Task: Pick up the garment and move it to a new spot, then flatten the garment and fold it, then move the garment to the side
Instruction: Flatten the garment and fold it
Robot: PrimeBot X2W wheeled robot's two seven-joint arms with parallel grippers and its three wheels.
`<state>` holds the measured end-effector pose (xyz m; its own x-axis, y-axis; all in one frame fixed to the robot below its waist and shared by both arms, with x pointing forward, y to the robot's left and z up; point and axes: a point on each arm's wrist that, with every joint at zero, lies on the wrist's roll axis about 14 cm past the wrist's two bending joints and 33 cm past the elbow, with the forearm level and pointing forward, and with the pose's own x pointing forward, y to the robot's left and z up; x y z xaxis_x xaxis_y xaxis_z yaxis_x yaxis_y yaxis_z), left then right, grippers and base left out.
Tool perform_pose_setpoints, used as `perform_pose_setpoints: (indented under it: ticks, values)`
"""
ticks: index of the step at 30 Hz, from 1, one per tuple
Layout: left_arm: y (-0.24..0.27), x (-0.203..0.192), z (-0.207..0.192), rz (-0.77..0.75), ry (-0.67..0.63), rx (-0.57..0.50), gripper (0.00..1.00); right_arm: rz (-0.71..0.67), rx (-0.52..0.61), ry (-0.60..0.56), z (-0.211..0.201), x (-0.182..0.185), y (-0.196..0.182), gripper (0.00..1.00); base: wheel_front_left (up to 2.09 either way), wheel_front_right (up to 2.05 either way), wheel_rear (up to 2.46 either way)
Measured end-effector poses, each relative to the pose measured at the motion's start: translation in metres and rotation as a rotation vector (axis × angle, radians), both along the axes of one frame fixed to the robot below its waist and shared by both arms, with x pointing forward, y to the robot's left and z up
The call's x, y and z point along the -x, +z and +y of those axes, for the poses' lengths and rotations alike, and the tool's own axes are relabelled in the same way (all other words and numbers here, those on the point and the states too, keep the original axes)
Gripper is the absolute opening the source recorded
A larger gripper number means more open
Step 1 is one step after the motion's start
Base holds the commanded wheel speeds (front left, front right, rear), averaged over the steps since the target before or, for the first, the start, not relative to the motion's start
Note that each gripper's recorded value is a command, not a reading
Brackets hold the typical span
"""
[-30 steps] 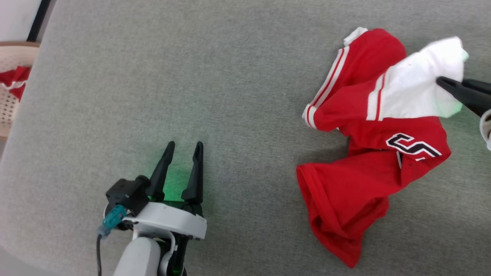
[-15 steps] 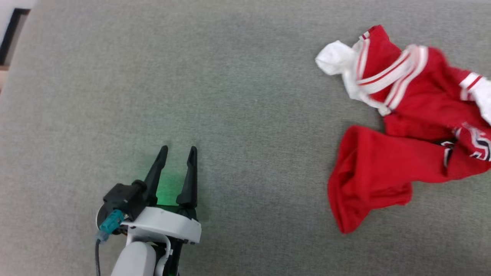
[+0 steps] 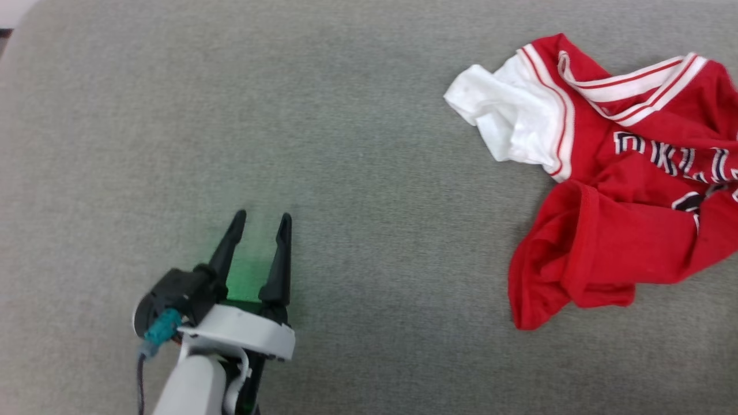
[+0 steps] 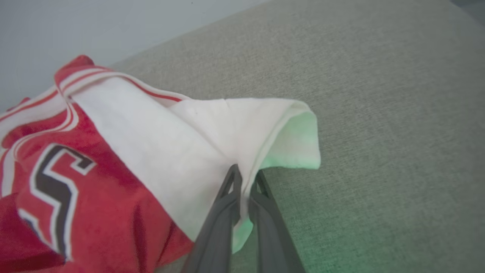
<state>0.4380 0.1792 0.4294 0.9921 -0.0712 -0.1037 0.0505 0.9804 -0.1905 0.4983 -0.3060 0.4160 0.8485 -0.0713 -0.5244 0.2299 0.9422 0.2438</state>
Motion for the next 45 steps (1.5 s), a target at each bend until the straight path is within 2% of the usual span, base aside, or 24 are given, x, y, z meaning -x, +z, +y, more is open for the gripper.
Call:
perform_pose_setpoints:
  ticks: [1, 2, 3, 8, 13, 17, 22, 25, 31, 35, 42, 43, 44, 45]
  values:
    - [0.002, -0.003, -0.002, -0.008, -0.015, -0.005, 1.00, -0.026, 0.002, -0.019, -0.002, -0.001, 0.004, 0.28, 0.00, 0.00, 0.00]
    - [0.006, -0.007, -0.005, -0.020, -0.028, -0.004, 1.00, -0.048, 0.017, -0.031, -0.005, -0.001, 0.008, 0.60, 0.00, 0.00, 0.00]
    - [0.009, -0.011, -0.008, -0.032, -0.047, -0.007, 1.00, -0.073, 0.036, -0.036, -0.007, -0.002, 0.013, 1.00, 0.00, 0.00, 0.00]
    - [0.045, -0.042, -0.024, -0.150, -0.188, -0.098, 1.00, -0.222, 0.066, -0.086, -0.015, 0.004, 0.039, 1.00, 0.00, 0.00, 0.00]
    - [0.087, -0.077, -0.055, -0.234, -0.365, -0.170, 1.00, -0.376, 0.154, -0.007, 0.003, 0.019, 0.067, 1.00, 0.00, 0.00, 0.00]
    - [0.098, -0.099, -0.085, -0.182, -0.504, -0.201, 1.00, -0.459, 0.160, 0.069, 0.028, 0.034, 0.077, 1.00, 0.00, 0.00, 0.00]
    - [0.080, -0.121, -0.117, 0.045, -0.616, -0.119, 1.00, -0.506, 0.144, 0.121, 0.050, 0.056, 0.082, 1.00, 0.00, 0.00, 0.00]
    - [0.051, -0.126, -0.129, 0.269, -0.668, -0.090, 1.00, -0.507, 0.142, 0.130, 0.054, 0.066, 0.082, 1.00, 0.00, 0.00, 0.00]
    - [0.017, -0.120, -0.163, 0.659, -0.785, 0.053, 1.00, -0.496, 0.158, 0.097, 0.044, 0.082, 0.082, 1.00, 0.00, 0.00, 0.00]
    - [0.004, -0.114, -0.184, 0.808, -0.857, 0.076, 1.00, -0.482, 0.170, 0.073, 0.036, 0.088, 0.079, 1.00, 0.00, 0.00, 0.00]
    - [-0.017, -0.119, -0.205, 0.909, -0.874, 0.098, 1.00, -0.455, 0.175, 0.062, 0.035, 0.092, 0.070, 1.00, 0.00, 0.00, 0.00]
    - [-0.020, -0.120, -0.207, 0.911, -0.875, 0.086, 0.98, -0.452, 0.176, 0.061, 0.034, 0.092, 0.069, 1.00, 0.00, 0.00, 0.00]
    - [-0.022, -0.121, -0.208, 0.912, -0.878, 0.077, 0.71, -0.451, 0.178, 0.060, 0.034, 0.092, 0.068, 1.00, 0.00, 0.00, 0.00]
    - [-0.024, -0.121, -0.211, 0.916, -0.883, 0.085, 0.49, -0.448, 0.180, 0.059, 0.033, 0.092, 0.067, 1.00, 0.00, 0.00, 0.00]
